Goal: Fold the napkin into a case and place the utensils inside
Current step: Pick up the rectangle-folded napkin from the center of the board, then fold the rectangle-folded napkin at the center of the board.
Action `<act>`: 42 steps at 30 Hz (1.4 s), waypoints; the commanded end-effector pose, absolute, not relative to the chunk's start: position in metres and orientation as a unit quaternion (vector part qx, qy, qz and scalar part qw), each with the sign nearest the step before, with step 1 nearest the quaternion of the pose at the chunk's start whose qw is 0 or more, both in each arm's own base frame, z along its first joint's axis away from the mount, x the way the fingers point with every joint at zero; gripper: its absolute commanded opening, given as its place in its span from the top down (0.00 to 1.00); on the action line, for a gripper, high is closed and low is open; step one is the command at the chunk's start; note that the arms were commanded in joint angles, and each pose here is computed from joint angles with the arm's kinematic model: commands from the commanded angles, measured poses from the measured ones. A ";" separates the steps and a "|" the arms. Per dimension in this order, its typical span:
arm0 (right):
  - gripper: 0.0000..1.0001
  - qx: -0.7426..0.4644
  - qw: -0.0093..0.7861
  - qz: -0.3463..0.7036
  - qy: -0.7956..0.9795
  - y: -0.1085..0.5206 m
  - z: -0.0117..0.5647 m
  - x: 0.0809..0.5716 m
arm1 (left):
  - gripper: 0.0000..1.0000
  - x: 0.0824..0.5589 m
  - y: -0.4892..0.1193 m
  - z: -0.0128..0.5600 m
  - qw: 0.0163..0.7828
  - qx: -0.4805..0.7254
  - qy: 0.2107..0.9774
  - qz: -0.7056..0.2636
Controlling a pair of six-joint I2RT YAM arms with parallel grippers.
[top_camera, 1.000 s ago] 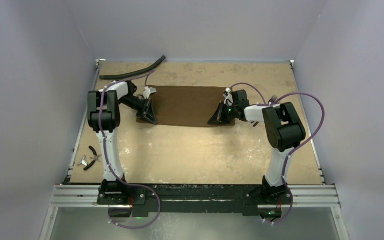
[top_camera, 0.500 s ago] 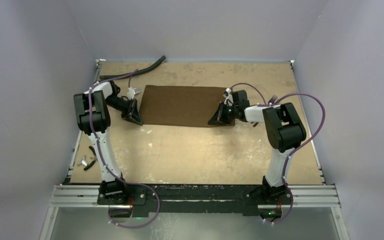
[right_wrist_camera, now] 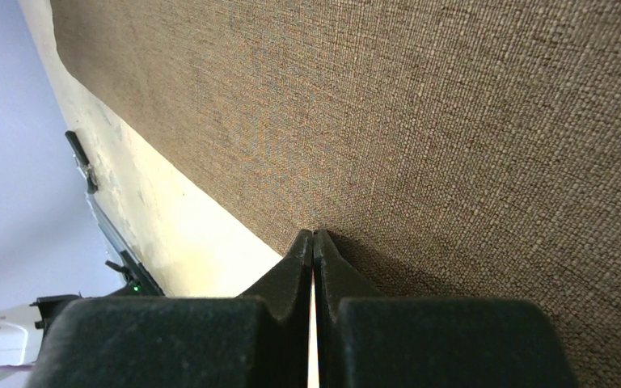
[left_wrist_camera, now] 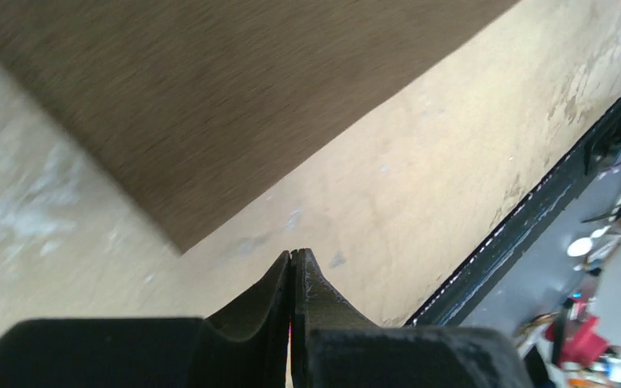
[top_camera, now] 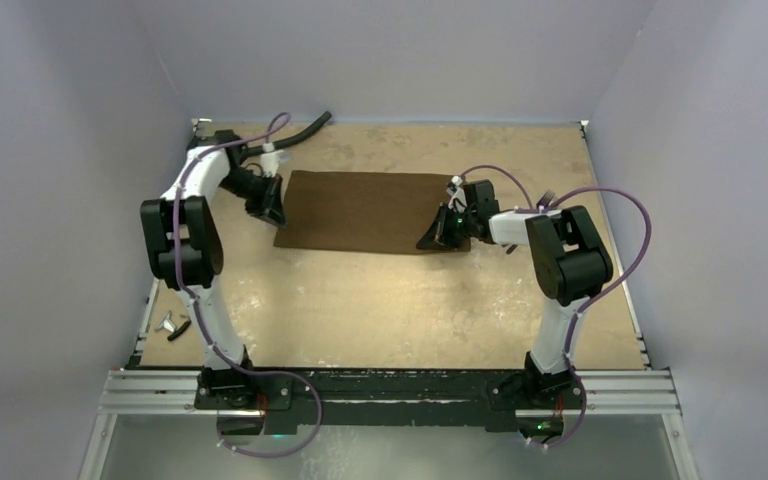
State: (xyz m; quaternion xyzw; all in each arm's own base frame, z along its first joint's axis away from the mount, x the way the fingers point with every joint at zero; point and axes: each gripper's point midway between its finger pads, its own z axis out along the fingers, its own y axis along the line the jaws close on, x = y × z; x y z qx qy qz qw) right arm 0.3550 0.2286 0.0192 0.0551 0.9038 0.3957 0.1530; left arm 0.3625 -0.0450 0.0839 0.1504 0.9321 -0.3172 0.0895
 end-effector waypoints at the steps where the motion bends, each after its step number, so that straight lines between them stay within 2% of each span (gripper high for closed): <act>1: 1.00 0.048 0.166 0.367 0.914 0.219 0.023 0.355 | 1.00 0.372 -0.103 0.112 0.149 0.222 0.917 -0.297; 4: 0.93 0.035 0.170 0.385 0.906 0.224 0.044 0.358 | 1.00 0.384 -0.107 0.089 0.148 0.226 0.926 -0.264; 8: 0.73 0.007 0.185 0.391 0.902 0.225 0.075 0.360 | 1.00 0.404 -0.087 0.057 0.165 0.225 0.941 -0.192; 11: 0.68 -0.004 0.192 0.403 0.895 0.225 0.091 0.354 | 1.00 0.401 -0.072 0.036 0.160 0.239 0.946 -0.151; 13: 0.73 0.001 0.190 0.400 0.897 0.221 0.091 0.350 | 1.00 0.396 -0.067 0.026 0.159 0.241 0.948 -0.136; 18: 1.00 0.052 0.178 0.373 0.909 0.190 0.065 0.339 | 1.00 0.392 -0.058 0.020 0.169 0.249 0.947 -0.107; 24: 1.00 0.120 0.172 0.352 0.912 0.145 0.032 0.334 | 1.00 0.391 -0.057 0.021 0.170 0.254 0.947 -0.104; 32: 1.00 0.140 0.155 0.355 0.911 0.134 0.007 0.330 | 1.00 0.388 -0.063 0.018 0.167 0.251 0.946 -0.118; 37: 1.00 0.143 0.156 0.349 0.913 0.126 0.015 0.326 | 1.00 0.389 -0.062 0.017 0.167 0.253 0.946 -0.115; 42: 1.00 0.124 0.205 0.363 0.900 0.125 0.071 0.330 | 1.00 0.388 -0.064 0.022 0.169 0.254 0.945 -0.117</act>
